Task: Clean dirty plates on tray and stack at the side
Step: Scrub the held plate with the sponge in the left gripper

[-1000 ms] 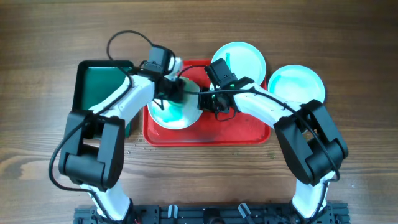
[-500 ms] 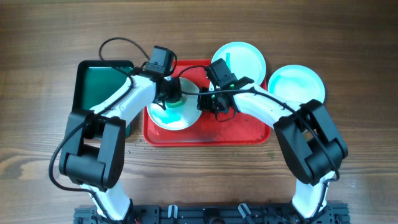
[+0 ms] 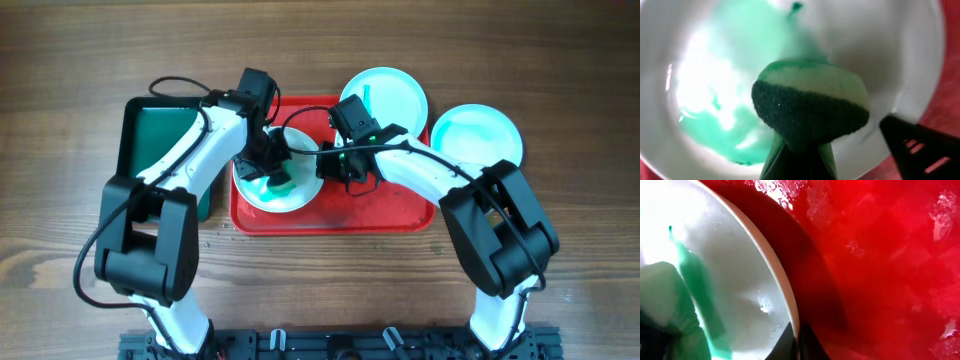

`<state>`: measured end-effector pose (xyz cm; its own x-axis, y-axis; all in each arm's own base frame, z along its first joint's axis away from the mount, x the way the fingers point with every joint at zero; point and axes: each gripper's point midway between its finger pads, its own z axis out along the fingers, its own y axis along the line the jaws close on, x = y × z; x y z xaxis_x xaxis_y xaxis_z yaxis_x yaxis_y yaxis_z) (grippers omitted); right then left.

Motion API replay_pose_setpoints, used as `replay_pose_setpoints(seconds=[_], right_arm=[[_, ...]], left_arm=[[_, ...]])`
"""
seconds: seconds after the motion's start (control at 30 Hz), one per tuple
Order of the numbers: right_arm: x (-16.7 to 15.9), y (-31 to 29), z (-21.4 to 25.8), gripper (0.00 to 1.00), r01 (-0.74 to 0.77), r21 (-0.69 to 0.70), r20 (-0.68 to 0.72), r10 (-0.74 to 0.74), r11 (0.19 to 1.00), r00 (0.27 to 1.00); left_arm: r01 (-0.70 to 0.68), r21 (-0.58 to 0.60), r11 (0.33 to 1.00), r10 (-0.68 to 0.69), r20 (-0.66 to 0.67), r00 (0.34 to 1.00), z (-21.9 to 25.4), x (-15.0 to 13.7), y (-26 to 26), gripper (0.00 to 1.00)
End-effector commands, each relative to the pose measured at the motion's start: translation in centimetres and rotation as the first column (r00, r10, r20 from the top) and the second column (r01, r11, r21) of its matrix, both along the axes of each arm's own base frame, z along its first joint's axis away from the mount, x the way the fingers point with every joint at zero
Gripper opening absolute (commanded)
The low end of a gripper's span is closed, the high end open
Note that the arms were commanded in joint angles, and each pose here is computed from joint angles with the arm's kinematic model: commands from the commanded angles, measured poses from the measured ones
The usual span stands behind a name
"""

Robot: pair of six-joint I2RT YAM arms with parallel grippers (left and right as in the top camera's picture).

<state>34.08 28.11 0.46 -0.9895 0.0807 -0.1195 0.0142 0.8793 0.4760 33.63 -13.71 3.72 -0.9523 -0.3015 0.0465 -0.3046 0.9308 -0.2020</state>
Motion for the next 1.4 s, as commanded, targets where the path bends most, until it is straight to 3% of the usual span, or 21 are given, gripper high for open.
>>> replay_pose_setpoints(seconds=[0.0,0.2,0.3,0.4,0.47,0.57,0.67,0.87,1.0,1.17,1.37], right_arm=[[-0.2,0.0,-0.8,0.04,-0.005,0.004,-0.021,0.005,1.0,1.0],[-0.2,0.0,-0.8,0.04,-0.005,0.004,-0.023,0.005,1.0,1.0],[-0.2,0.0,-0.8,0.04,-0.006,0.003,-0.024,0.006,1.0,1.0],[-0.3,0.0,-0.8,0.04,-0.008,0.005,-0.025,0.008,1.0,1.0],[-0.3,0.1,-0.8,0.04,-0.008,0.006,-0.025,0.008,1.0,1.0],[-0.5,0.4,-0.6,0.04,-0.04,0.03,-0.025,0.041,0.999,0.999],[-0.5,0.5,0.1,0.04,-0.086,0.109,-0.04,0.091,0.99,0.995],[-0.9,-1.6,-0.2,0.04,-0.063,0.205,-0.112,0.087,0.977,0.99],[-0.8,-1.4,-0.1,0.04,-0.067,0.208,-0.103,0.09,0.976,0.991],[-0.8,-1.4,-0.1,0.04,-0.067,0.208,-0.102,0.09,0.976,0.991],[-0.8,-1.4,-0.3,0.04,-0.065,0.197,-0.101,0.087,0.978,0.991]], left_arm=[[0.083,-0.05,0.995,-0.08,0.062,0.995,-1.3,2.2,-1.2,0.04],[0.263,0.029,0.964,-0.265,0.091,0.96,-3.7,2.9,-0.3,0.04],[0.25,0.239,0.938,-0.264,0.031,0.964,-4.1,2.5,3.9,0.04],[0.134,0.409,0.903,-0.136,-0.026,0.99,-3.8,1.5,7.9,0.04],[0.115,0.388,0.914,-0.104,-0.05,0.993,-3.9,0.8,7.7,0.04],[0.151,0.24,0.959,-0.13,-0.102,0.986,-4.1,-0.6,5.2,0.04],[0.322,-0.015,0.947,-0.321,-0.135,0.937,-3.6,-2.6,1.5,0.04],[0.342,-0.13,0.93,-0.356,-0.099,0.929,-3.7,-3.2,-1.5,0.04],[0.32,-0.122,0.939,-0.328,-0.056,0.943,-5.0,-3.4,-4.8,0.04],[0.332,-0.128,0.935,-0.323,0.087,0.943,-4.7,-1.6,-9.6,0.04],[0.196,0.012,0.98,-0.195,0.186,0.963,-5.0,2.6,-6.3,0.04]])
